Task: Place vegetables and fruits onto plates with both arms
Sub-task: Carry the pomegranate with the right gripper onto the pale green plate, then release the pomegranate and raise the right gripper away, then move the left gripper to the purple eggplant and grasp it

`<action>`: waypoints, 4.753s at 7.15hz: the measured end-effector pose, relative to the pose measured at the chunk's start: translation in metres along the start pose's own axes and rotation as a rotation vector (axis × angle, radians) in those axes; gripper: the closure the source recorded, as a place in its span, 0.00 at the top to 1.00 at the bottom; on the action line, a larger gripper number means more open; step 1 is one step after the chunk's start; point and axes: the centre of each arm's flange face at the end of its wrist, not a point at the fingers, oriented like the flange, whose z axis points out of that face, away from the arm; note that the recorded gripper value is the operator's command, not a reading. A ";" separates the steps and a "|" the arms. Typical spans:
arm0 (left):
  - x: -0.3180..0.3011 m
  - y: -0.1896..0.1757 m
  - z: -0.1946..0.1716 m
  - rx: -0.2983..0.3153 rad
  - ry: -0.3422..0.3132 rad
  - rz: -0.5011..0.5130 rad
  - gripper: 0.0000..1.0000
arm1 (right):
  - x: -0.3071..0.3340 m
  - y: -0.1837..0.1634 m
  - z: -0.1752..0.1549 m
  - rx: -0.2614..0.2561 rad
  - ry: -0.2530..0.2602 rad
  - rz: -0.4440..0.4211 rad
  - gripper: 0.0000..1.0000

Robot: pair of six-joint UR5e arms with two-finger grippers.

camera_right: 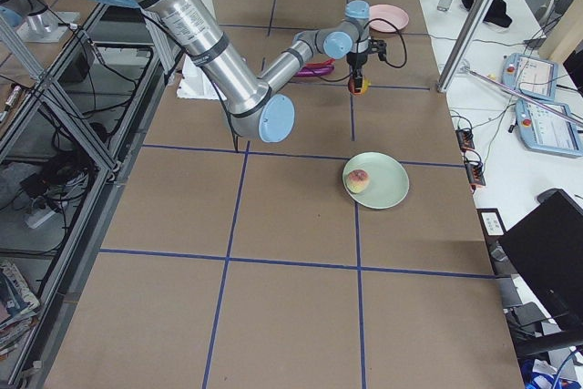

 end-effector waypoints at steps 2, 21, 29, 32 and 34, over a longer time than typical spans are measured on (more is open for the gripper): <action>0.003 -0.001 0.003 -0.008 0.001 0.007 1.00 | 0.151 -0.031 0.008 -0.036 0.040 -0.153 0.18; 0.045 -0.016 -0.030 0.070 -0.016 0.104 1.00 | 0.560 0.154 -0.079 -0.212 0.041 0.050 1.00; 0.265 -0.123 -0.008 0.137 0.113 0.026 1.00 | 0.572 0.188 -0.076 -0.258 -0.003 -0.070 1.00; 0.479 -0.130 0.057 0.065 0.122 -0.124 1.00 | 0.571 0.184 -0.076 -0.255 -0.006 -0.070 1.00; 0.599 -0.111 0.088 0.061 0.084 -0.243 1.00 | 0.571 0.184 -0.076 -0.256 -0.006 -0.070 1.00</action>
